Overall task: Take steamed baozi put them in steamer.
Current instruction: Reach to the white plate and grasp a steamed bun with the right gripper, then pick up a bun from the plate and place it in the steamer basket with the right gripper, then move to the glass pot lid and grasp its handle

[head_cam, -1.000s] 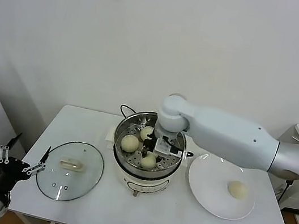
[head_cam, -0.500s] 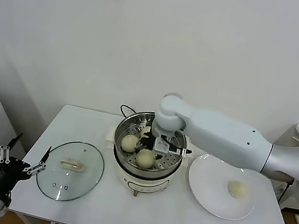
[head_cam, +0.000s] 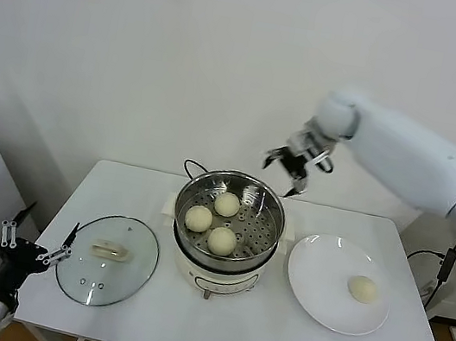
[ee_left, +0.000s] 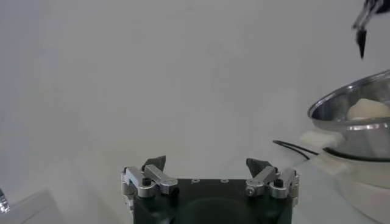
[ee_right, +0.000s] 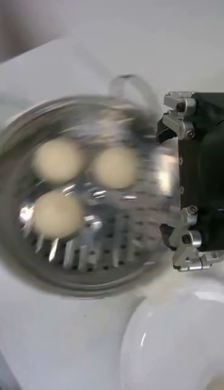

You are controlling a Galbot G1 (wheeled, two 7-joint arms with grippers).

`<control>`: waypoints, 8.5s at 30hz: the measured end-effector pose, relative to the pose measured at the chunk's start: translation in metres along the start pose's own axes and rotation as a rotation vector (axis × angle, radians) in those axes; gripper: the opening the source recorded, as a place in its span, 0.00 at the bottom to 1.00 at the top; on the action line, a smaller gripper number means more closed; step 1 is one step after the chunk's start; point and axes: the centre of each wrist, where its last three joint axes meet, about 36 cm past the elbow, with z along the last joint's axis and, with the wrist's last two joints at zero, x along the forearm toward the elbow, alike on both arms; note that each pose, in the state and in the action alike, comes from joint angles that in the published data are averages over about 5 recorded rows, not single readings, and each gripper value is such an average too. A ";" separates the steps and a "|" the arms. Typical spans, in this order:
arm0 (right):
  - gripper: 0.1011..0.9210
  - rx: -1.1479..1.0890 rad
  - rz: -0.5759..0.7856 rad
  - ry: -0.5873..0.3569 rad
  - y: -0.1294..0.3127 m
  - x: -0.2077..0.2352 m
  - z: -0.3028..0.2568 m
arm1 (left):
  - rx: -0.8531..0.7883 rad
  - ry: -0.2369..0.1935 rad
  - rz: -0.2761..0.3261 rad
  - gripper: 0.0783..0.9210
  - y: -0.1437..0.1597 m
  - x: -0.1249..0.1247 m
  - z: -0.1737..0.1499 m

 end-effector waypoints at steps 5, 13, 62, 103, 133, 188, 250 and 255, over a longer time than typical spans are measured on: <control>0.88 -0.199 -0.020 0.037 0.041 -0.006 0.059 | 0.000 -0.003 0.004 0.88 -0.002 -0.002 -0.001; 0.88 -0.366 -0.081 0.078 0.121 -0.059 0.116 | -0.007 0.001 0.012 0.88 -0.003 -0.002 -0.002; 0.41 -0.517 -0.169 0.141 0.228 -0.139 0.148 | -0.033 0.019 0.022 0.88 -0.004 0.007 -0.001; 0.47 -0.443 -0.078 -0.081 0.032 -0.093 -0.084 | -0.008 -0.005 0.006 0.88 -0.003 0.003 -0.004; 0.88 -0.530 0.051 -0.179 0.033 -0.076 -0.071 | -0.008 -0.014 0.005 0.88 -0.001 0.000 -0.006; 0.88 -1.752 1.410 -0.542 0.513 -0.184 -0.126 | -0.651 -0.078 0.107 0.88 0.013 0.017 0.103; 0.88 -1.770 1.437 -0.352 0.589 -0.178 -0.145 | -1.121 -0.115 0.144 0.37 -0.057 -0.115 0.168; 0.88 -1.766 1.440 -0.350 0.591 -0.177 -0.144 | -1.110 -0.119 0.125 0.19 -0.058 -0.118 0.176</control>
